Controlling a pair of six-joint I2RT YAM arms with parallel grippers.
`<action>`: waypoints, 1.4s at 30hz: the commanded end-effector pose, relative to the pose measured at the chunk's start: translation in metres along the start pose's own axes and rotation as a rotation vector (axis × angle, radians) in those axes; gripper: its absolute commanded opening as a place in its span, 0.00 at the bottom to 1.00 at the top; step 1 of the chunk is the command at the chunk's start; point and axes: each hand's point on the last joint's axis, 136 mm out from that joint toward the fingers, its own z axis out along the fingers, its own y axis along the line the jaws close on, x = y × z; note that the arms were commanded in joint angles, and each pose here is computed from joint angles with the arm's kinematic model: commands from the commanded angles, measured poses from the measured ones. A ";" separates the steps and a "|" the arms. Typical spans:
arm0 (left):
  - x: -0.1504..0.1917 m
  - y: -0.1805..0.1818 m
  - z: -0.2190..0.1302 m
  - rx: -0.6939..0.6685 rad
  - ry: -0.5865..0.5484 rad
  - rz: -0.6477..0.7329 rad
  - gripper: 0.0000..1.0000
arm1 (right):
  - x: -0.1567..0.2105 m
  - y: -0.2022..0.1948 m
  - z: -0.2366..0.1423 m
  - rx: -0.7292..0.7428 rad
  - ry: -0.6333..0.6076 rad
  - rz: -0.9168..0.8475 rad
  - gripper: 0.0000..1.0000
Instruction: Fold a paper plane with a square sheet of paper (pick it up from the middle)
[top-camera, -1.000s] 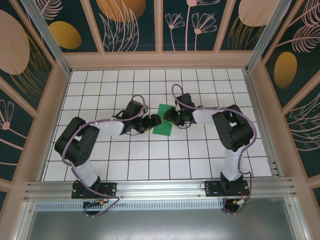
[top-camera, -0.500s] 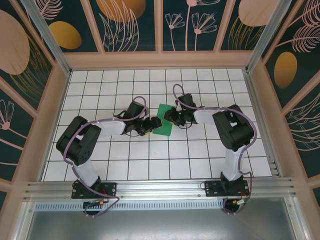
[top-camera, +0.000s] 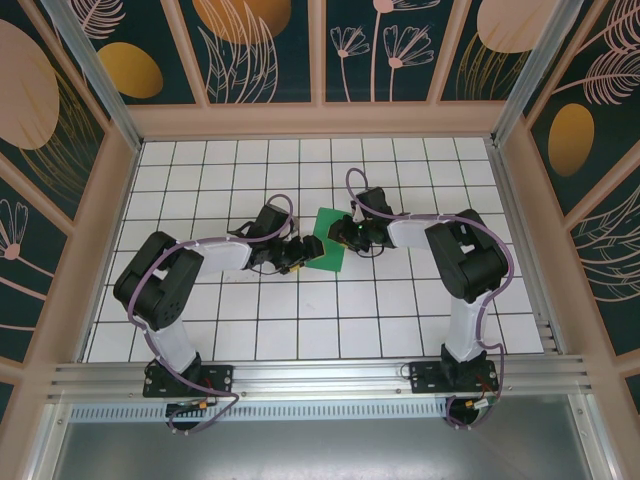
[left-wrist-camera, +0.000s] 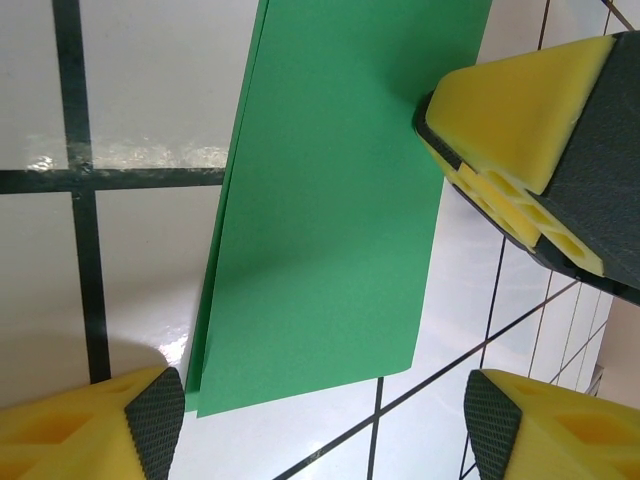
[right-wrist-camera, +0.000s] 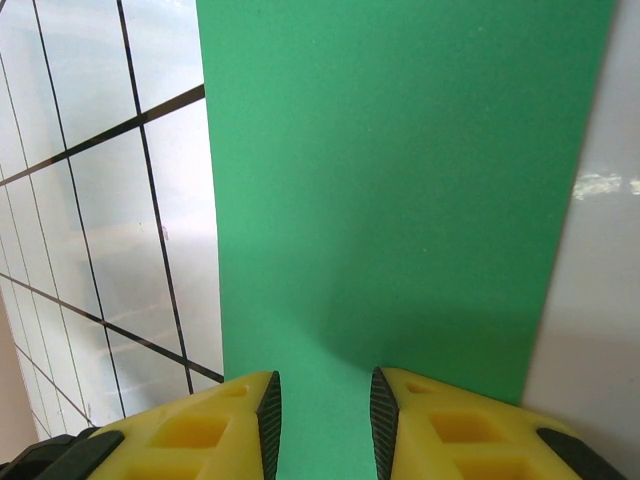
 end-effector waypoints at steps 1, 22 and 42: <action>0.004 -0.006 0.004 0.027 0.028 0.005 0.75 | 0.033 -0.074 0.014 0.212 0.085 0.086 0.33; -0.022 -0.054 0.000 0.206 -0.059 0.095 0.57 | 0.028 -0.030 0.007 -0.002 0.149 -0.009 0.27; -0.033 -0.055 0.013 0.235 -0.085 0.086 0.50 | 0.009 0.004 -0.038 -0.195 0.067 -0.075 0.29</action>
